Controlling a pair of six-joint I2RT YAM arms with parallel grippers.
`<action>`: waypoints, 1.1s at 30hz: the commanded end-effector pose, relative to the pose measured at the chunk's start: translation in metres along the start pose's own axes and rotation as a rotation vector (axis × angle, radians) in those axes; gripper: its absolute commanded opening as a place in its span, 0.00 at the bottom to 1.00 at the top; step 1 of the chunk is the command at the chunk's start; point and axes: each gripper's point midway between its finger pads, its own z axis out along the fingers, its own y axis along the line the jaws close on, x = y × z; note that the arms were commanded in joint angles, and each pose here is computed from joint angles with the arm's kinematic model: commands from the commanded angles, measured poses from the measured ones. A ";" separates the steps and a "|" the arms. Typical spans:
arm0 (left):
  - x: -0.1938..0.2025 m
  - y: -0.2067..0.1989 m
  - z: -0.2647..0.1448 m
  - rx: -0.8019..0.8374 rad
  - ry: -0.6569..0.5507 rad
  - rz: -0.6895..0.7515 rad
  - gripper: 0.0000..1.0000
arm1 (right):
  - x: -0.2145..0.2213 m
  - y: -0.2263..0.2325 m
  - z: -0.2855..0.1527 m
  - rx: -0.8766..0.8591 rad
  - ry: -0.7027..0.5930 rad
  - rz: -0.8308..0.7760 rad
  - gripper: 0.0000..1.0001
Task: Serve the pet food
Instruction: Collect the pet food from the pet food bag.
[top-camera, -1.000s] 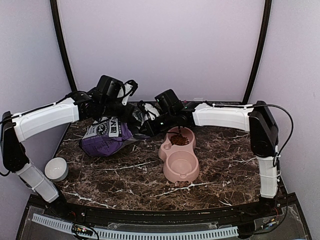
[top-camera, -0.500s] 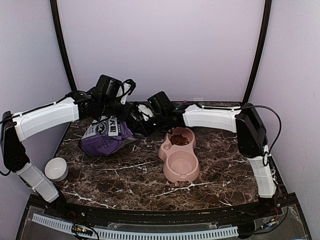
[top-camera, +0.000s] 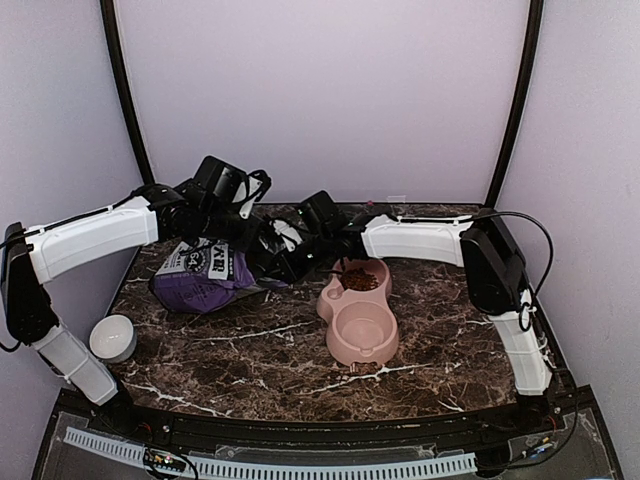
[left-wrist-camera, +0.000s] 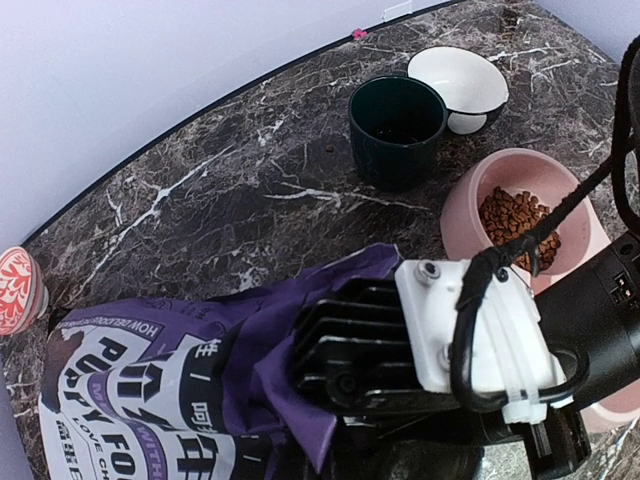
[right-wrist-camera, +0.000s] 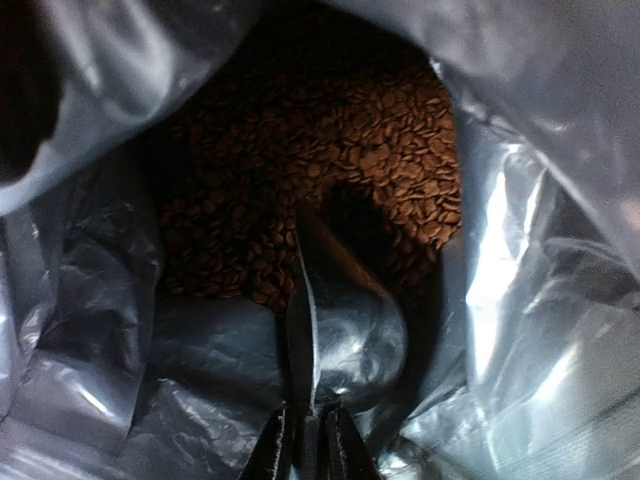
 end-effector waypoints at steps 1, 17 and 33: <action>-0.064 0.002 -0.026 0.009 -0.254 -0.045 0.00 | 0.077 0.073 0.027 -0.298 0.213 -0.010 0.00; -0.053 0.008 -0.032 -0.022 -0.258 -0.022 0.00 | 0.025 0.048 -0.007 -0.393 -0.009 0.271 0.00; -0.054 0.013 -0.037 -0.046 -0.280 -0.013 0.00 | -0.007 0.023 -0.036 -0.389 -0.122 0.420 0.00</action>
